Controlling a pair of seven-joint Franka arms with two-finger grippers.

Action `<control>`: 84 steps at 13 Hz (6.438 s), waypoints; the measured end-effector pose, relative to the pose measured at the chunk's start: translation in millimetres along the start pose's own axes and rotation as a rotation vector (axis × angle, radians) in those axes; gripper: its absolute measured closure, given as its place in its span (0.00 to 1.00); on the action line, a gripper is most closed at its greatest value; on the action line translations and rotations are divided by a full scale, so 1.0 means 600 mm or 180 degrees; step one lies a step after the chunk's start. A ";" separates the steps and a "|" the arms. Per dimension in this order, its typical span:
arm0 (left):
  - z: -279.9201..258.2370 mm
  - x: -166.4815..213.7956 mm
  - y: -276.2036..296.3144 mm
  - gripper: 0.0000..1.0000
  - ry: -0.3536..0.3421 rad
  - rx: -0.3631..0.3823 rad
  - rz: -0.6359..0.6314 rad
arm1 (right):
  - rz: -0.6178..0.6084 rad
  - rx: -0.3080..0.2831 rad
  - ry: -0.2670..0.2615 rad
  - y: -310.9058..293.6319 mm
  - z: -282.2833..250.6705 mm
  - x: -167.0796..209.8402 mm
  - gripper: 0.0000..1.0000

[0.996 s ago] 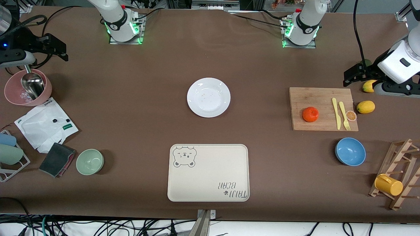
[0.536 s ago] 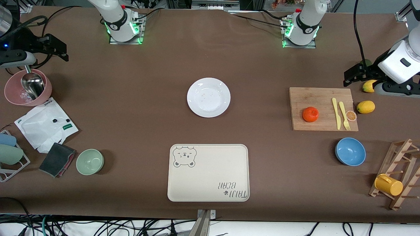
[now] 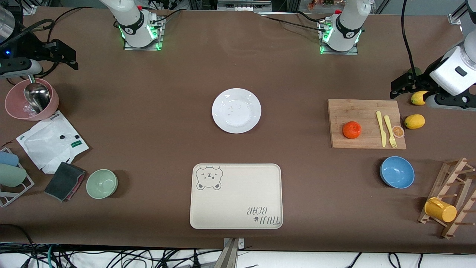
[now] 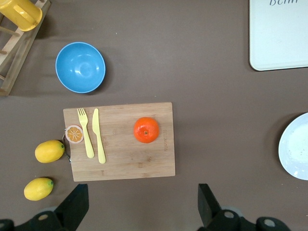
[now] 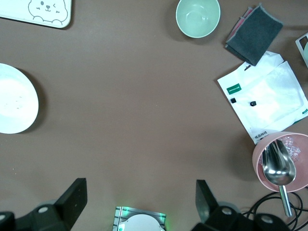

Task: Place orange and plate with both arms
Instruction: 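Reach the left gripper down to the orange and grasp it, then carry the orange with the left gripper and lower it onto the plate, then retract the left gripper to rest while the right gripper reaches toward the plate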

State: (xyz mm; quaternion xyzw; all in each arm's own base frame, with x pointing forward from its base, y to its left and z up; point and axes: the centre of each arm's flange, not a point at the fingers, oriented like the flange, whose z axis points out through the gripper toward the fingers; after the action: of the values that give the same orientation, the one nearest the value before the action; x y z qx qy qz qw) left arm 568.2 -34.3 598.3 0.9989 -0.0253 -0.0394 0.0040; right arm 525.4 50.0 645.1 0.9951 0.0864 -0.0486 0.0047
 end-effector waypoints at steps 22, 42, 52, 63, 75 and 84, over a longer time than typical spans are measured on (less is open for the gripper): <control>0.625 0.043 0.004 0.00 -0.0277 0.0276 0.0230 | 0.0000 0.0004 -0.0033 0.001 0.017 0.008 0.00; 0.513 0.008 0.325 0.22 -0.0225 0.0000 -0.0299 | 0.0021 0.0009 -0.0061 0.007 0.026 0.010 0.00; 0.584 -0.105 0.783 0.22 -0.0522 -0.0269 -0.1341 | 0.0037 0.0015 -0.0104 0.012 0.038 0.012 0.00; 0.654 -0.069 0.789 0.00 -0.0387 -0.0424 -0.1377 | -0.0042 0.0004 -0.0044 -0.007 0.044 0.025 0.00; 0.311 0.098 0.512 0.00 0.0043 -0.0125 -0.0827 | -0.0112 0.0024 -0.0197 -0.025 0.130 0.051 0.00; 0.051 0.102 0.130 0.00 0.0020 -0.0108 -0.0133 | -0.0219 0.0883 -0.0293 -0.129 0.237 0.114 0.00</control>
State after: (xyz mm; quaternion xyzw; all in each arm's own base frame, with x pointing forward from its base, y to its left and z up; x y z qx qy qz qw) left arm 622.9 -115.7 563.5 0.9991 -0.0037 -0.0368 0.0201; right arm 565.2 135.1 496.9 0.9793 0.1125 -0.1058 -0.1306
